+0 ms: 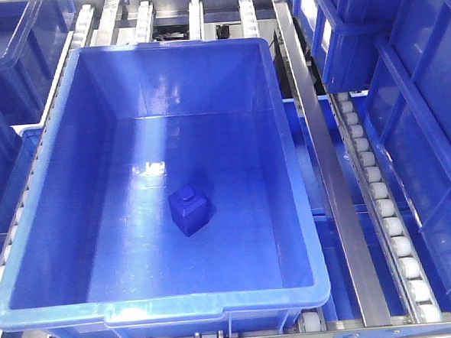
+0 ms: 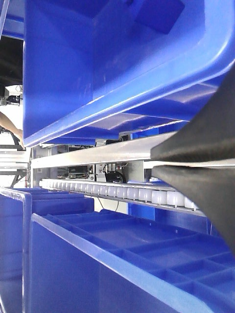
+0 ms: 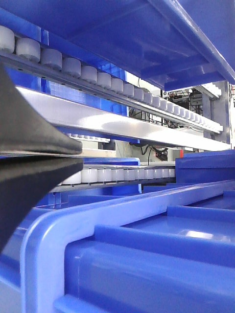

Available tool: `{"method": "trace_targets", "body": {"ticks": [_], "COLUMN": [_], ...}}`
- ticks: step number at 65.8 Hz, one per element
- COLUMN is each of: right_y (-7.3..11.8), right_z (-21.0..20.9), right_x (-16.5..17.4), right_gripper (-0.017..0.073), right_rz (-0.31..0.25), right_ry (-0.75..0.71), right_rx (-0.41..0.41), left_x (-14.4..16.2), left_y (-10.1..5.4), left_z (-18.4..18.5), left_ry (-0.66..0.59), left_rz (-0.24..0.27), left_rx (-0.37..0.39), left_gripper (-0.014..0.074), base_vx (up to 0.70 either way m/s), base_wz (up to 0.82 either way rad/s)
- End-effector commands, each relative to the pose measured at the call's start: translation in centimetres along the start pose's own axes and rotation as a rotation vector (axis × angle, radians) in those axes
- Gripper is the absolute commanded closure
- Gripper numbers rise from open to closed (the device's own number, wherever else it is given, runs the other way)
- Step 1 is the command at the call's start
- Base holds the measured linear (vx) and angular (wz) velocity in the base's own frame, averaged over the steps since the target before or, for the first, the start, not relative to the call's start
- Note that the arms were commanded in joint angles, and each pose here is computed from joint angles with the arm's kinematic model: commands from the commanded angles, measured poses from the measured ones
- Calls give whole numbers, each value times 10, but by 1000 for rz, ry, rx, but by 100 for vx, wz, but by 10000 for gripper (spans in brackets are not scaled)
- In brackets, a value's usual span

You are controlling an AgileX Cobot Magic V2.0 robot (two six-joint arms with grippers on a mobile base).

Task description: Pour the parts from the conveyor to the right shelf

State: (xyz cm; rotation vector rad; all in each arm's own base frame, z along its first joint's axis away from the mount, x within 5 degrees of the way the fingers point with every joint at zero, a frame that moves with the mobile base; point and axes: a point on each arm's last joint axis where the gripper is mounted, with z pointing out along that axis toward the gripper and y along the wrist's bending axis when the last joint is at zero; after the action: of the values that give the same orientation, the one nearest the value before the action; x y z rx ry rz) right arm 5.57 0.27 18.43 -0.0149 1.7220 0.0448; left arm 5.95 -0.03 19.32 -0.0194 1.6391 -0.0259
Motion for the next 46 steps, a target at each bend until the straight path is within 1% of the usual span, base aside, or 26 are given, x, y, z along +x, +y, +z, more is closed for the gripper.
{"method": "trace_targets", "body": {"ticks": [1, 46], "right_y": [0, 0], "right_z": [0, 0], "right_x": [-4, -4], "right_gripper": [564, 564], "right_rz": [-10, -10], "right_ry": [-74, -74], "right_rx": [4, 4], "left_x": [-13, -13], "left_y": [0, 0], "left_z": [0, 0], "left_ry": [-80, -80], "left_rz": [-17, -17], "left_rx": [0, 0], "left_gripper": [600, 600], "base_vx": [0, 0], "base_wz": [0, 0]}}
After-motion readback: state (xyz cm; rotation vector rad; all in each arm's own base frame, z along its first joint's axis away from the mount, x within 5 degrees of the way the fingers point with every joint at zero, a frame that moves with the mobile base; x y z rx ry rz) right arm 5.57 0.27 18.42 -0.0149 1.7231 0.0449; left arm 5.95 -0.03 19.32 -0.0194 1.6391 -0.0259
